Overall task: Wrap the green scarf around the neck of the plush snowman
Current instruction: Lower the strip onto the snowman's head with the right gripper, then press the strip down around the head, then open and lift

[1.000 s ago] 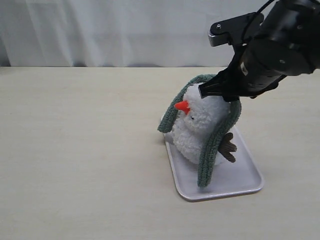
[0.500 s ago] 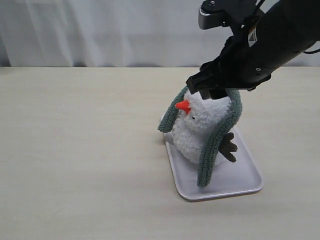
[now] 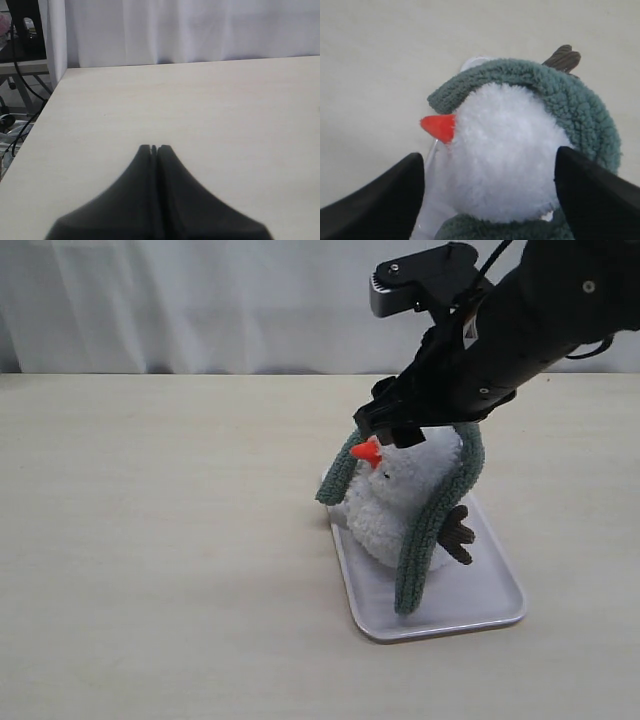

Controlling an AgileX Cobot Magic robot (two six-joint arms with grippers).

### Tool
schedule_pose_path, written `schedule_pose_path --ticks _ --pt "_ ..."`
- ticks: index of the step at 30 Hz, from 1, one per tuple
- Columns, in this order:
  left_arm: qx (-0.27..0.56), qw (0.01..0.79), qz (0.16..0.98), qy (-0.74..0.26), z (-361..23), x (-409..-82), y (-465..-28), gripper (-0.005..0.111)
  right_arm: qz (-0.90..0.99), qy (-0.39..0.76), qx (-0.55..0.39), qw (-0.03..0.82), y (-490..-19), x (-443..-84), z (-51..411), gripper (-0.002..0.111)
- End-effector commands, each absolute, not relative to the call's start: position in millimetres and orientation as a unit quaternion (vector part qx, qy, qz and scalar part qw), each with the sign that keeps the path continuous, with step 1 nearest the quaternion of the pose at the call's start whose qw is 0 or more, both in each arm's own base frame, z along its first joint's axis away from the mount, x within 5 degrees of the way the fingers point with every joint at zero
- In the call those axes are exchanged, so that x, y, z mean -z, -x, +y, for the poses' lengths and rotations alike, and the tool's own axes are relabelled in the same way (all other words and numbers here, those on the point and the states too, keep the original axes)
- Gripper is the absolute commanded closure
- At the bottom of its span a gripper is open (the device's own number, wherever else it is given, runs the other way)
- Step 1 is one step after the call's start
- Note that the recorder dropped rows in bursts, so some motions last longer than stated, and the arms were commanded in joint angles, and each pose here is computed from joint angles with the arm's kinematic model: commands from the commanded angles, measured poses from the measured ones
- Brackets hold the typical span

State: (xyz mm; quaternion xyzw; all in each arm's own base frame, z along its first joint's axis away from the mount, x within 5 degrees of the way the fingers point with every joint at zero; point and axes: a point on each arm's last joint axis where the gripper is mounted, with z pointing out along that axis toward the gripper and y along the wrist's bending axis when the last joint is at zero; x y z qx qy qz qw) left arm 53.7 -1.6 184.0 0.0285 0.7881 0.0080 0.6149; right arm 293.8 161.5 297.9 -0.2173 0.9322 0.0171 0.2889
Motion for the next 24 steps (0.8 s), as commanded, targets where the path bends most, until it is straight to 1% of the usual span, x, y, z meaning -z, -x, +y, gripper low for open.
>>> schedule_pose_path --ticks 1,3,13,16,18,20,22,24 --pt "-0.005 0.619 0.785 -0.022 -1.5 -184.0 -53.9 0.107 0.932 0.224 0.011 0.286 -305.9 -282.6 162.0 0.033" --pt "-0.005 0.619 0.785 -0.022 -1.5 -184.0 -53.9 0.107 0.932 0.223 0.025 0.286 -309.9 -277.6 161.5 0.031" --pt "-0.005 0.619 0.785 -0.022 -1.5 -184.0 -53.9 0.107 0.943 0.221 0.033 0.248 -315.6 -255.6 165.2 0.031" --pt "-0.005 0.619 0.785 -0.022 -1.5 -184.0 -53.9 0.107 0.944 0.231 0.041 0.234 -316.5 -249.4 165.5 0.035" --pt "-0.005 0.619 0.785 -0.022 -1.5 -184.0 -53.9 0.107 0.944 0.233 0.042 0.230 -317.3 -246.8 165.9 0.042" --pt "-0.005 0.619 0.785 -0.022 -1.5 -184.0 -53.9 0.107 0.941 0.245 0.045 0.229 -317.4 -245.8 166.9 0.052" --pt "-0.005 0.619 0.785 -0.022 -1.5 -184.0 -53.9 0.107 0.936 0.266 0.044 0.228 -317.0 -245.7 167.8 0.063" --pt "-0.005 0.619 0.785 -0.022 -1.5 -184.0 -53.9 0.107 0.932 0.285 0.037 0.222 -315.7 -245.1 169.5 0.078"
